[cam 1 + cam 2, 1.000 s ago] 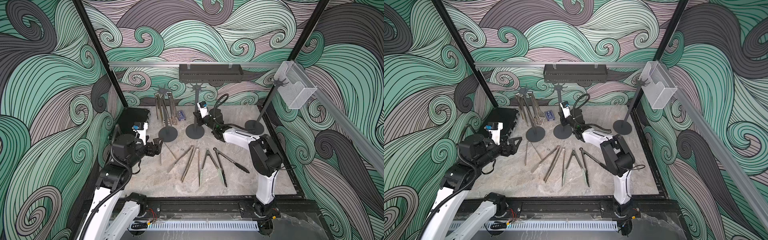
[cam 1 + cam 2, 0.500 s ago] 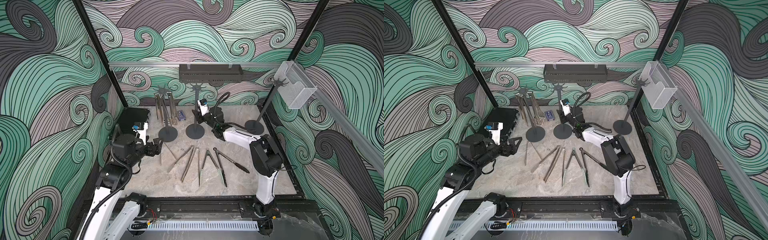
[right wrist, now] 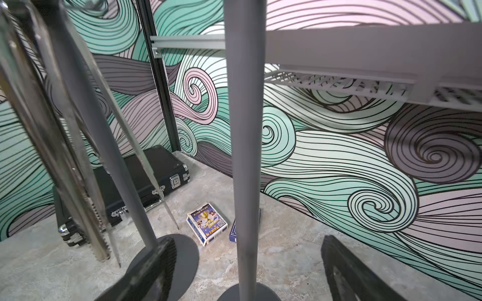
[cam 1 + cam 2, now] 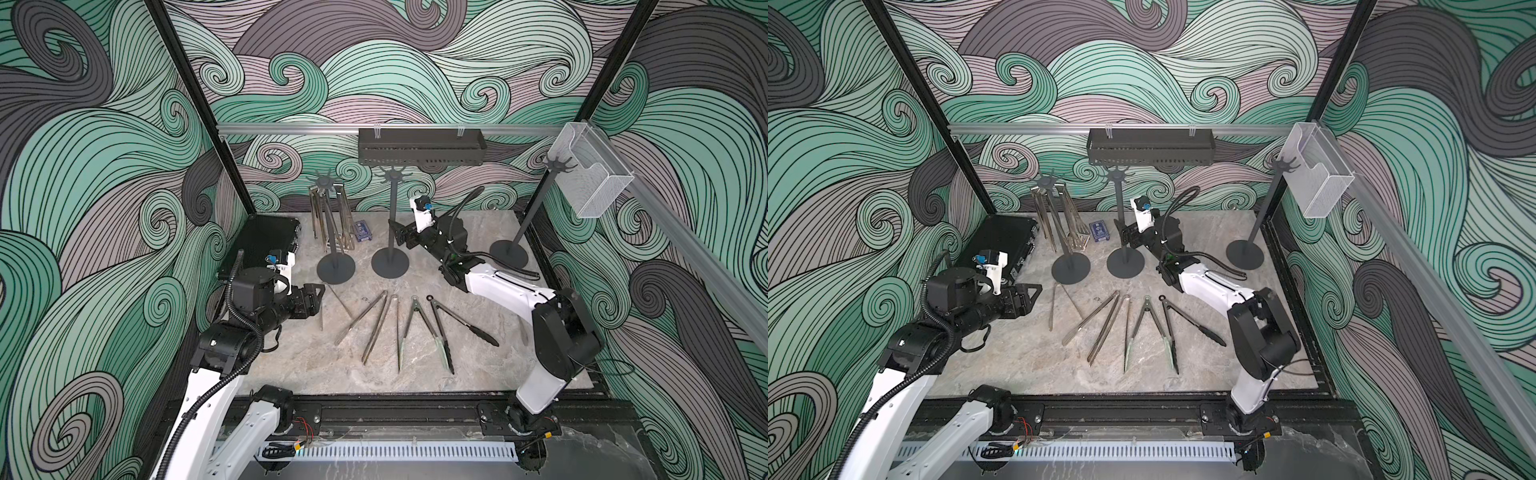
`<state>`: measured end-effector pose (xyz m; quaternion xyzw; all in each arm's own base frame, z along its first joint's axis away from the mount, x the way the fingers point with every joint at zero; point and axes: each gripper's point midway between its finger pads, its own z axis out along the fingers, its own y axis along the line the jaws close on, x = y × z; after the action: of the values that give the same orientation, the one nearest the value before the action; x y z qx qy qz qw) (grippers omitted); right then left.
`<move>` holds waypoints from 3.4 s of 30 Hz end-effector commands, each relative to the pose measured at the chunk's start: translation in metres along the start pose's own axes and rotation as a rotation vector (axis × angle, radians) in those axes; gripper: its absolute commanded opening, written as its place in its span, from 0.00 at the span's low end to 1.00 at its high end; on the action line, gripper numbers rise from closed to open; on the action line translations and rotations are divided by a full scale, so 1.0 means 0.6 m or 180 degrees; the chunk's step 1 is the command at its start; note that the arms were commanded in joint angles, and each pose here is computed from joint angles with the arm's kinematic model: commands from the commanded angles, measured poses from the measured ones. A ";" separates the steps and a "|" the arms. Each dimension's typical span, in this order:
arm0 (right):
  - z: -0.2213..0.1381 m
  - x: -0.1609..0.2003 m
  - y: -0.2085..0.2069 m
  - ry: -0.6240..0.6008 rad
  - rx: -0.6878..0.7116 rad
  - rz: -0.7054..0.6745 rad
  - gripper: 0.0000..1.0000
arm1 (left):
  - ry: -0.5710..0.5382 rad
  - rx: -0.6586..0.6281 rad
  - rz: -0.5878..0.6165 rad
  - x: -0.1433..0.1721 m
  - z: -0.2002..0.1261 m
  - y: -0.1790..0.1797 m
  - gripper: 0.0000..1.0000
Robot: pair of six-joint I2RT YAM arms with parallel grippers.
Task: Hang food tongs on kitchen utensil racks
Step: Move the rack to the center of the board, then pick up the food tongs from the center of the board.
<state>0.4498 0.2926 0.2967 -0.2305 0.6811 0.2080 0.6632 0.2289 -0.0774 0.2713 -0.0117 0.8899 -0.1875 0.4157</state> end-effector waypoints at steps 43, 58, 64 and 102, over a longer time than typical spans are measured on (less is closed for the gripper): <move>-0.422 0.237 -0.029 0.2433 0.1003 0.0849 0.86 | 0.1933 -0.1491 -0.1013 0.223 0.280 0.173 0.44; -0.422 0.241 -0.036 0.2437 0.1030 0.0890 0.86 | 0.2096 -0.1596 -0.0900 0.273 0.309 0.201 0.20; -0.425 0.236 -0.036 0.2387 0.1030 0.0914 0.86 | 0.2162 -0.1610 -0.0893 0.279 0.295 0.198 0.08; -0.373 0.114 -0.046 0.1488 0.0715 0.1098 0.86 | -0.0101 0.0830 0.1178 -0.029 -0.012 -0.150 0.00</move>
<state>0.2744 0.1286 0.2090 -0.0757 0.8859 0.1568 0.4300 0.2158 -0.1335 0.2927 0.1100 0.8780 -0.2179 0.4117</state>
